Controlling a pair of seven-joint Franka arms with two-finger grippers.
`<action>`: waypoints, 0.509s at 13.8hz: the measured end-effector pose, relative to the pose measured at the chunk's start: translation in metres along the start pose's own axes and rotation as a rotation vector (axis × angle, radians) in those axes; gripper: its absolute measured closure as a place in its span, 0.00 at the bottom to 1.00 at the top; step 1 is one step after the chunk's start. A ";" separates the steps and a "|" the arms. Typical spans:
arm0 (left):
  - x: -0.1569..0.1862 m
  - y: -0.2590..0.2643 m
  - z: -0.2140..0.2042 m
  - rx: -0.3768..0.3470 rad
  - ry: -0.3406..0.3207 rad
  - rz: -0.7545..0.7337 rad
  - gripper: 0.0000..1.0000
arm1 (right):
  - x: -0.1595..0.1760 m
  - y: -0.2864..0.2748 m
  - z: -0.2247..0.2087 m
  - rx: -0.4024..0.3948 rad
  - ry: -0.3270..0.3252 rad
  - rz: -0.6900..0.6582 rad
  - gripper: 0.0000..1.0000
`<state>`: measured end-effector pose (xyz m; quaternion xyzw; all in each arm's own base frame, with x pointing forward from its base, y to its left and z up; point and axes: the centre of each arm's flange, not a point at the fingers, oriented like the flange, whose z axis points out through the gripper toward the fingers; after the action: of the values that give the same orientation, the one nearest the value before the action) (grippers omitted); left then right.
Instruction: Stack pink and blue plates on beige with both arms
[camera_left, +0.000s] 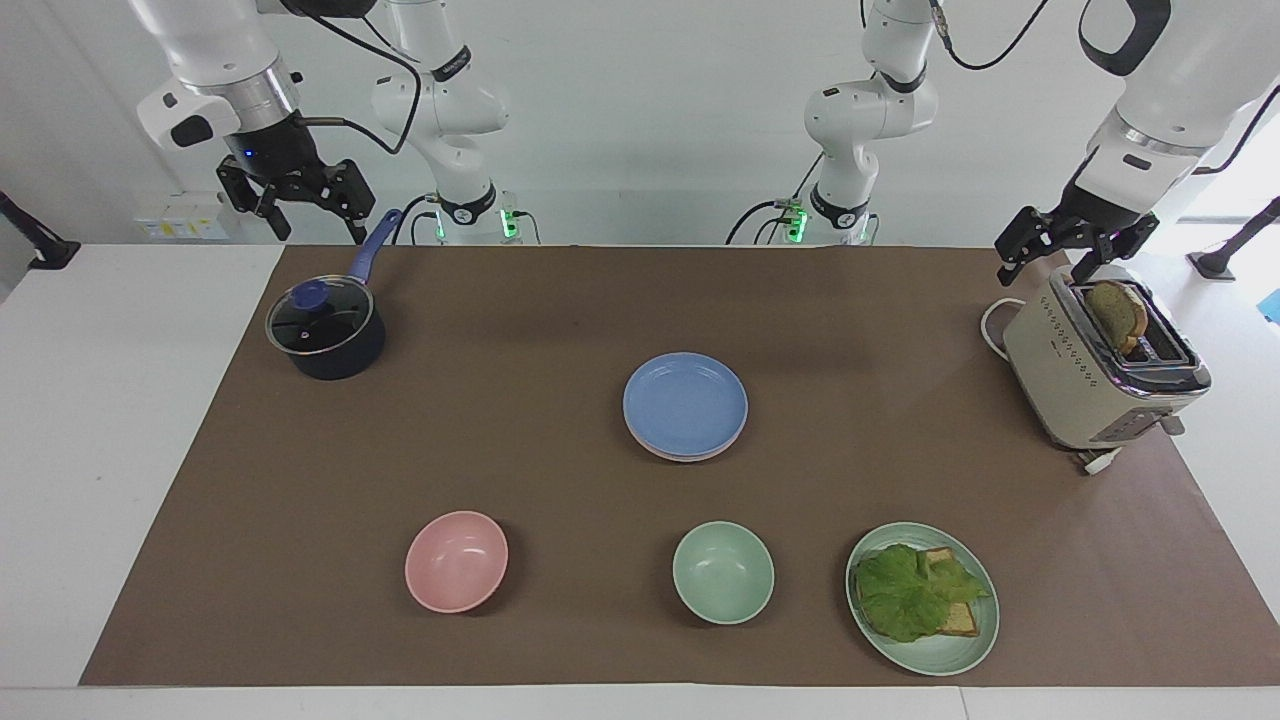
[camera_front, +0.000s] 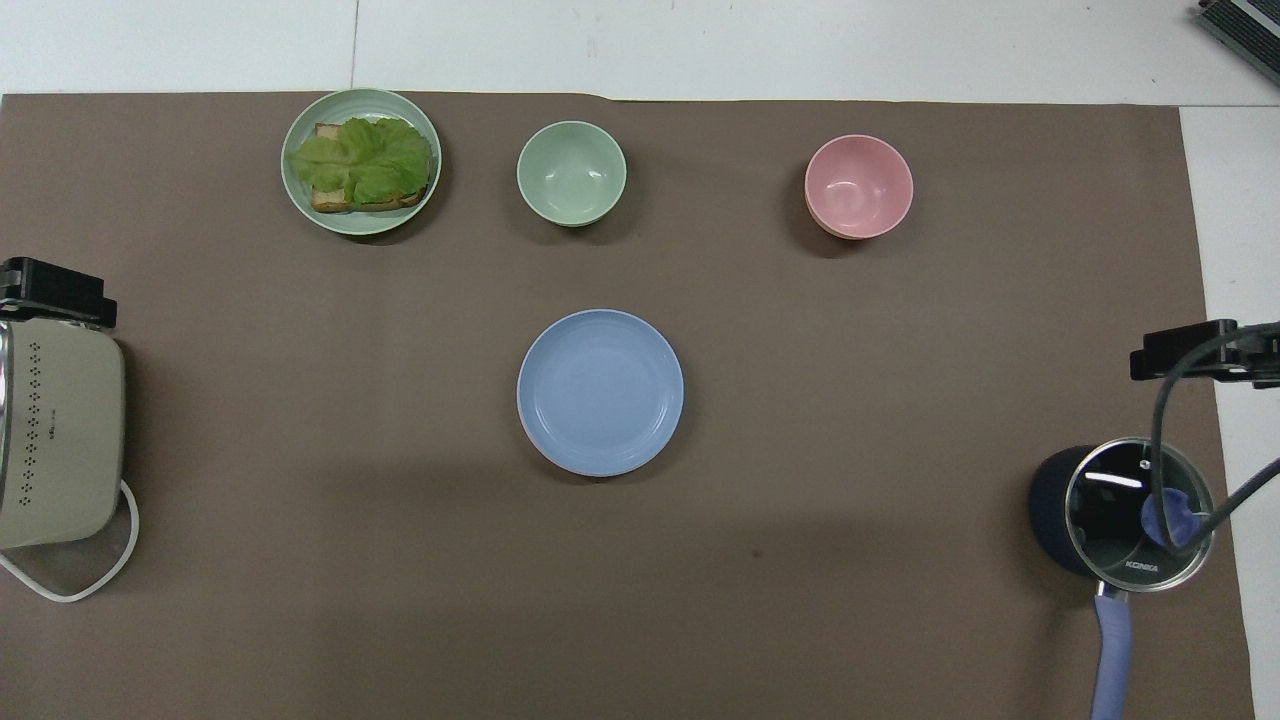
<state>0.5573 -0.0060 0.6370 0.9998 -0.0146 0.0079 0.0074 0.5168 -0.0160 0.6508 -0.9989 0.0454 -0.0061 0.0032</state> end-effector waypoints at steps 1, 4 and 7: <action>0.000 0.000 0.000 0.000 0.000 0.000 0.00 | 0.000 0.000 0.000 0.000 0.000 0.000 0.00; 0.000 0.000 0.000 0.000 0.000 0.000 0.00 | 0.000 0.001 0.000 -0.012 0.001 -0.016 0.00; 0.000 0.000 0.000 0.000 0.000 0.000 0.00 | 0.000 0.002 0.000 -0.015 0.001 -0.019 0.00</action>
<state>0.5573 -0.0060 0.6370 0.9998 -0.0145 0.0078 0.0074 0.5167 -0.0176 0.6508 -0.9993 0.0359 -0.0063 -0.0041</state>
